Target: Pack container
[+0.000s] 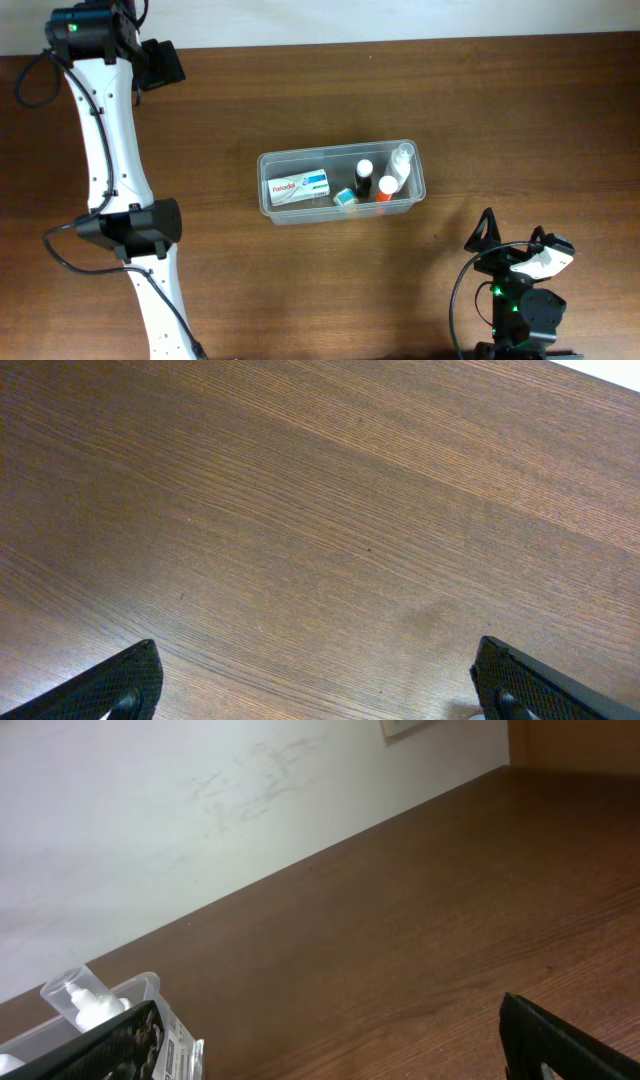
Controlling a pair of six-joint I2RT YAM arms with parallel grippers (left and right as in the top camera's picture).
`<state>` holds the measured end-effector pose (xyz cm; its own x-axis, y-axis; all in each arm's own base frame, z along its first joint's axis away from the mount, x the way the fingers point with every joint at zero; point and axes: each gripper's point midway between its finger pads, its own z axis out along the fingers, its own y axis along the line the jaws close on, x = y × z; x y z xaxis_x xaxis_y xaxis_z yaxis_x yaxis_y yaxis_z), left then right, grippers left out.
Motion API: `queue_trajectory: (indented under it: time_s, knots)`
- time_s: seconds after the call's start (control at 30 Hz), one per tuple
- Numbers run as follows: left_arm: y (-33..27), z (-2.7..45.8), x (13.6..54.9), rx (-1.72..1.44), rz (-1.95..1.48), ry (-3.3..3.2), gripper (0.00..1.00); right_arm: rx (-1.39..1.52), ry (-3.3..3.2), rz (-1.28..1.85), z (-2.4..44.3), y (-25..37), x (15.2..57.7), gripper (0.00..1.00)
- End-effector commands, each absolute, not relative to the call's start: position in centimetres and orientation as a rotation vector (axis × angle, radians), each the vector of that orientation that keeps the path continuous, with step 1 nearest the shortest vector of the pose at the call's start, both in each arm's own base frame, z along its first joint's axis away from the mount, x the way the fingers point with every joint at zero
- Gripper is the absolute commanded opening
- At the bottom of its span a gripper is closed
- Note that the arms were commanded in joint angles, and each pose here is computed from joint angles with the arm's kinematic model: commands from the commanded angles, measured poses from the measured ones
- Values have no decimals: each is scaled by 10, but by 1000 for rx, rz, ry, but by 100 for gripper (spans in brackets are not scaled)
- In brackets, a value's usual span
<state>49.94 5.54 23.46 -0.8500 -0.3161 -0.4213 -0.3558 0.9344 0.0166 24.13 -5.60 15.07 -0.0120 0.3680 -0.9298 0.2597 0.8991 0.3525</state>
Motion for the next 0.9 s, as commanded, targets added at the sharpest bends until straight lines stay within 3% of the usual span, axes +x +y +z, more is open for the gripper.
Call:
queue_trajectory:
  time_s: [0.0,0.7,0.87]
  knots:
    - [56,241,498,-465,148,2658,99,523,1593,73,150,-61,240,98]
    - [57,241,498,-466,148,2658,99,519,1594,70,150,-61,240,98]
    - [56,241,498,-465,148,2658,99,360,1638,-73,150,-60,240,98]
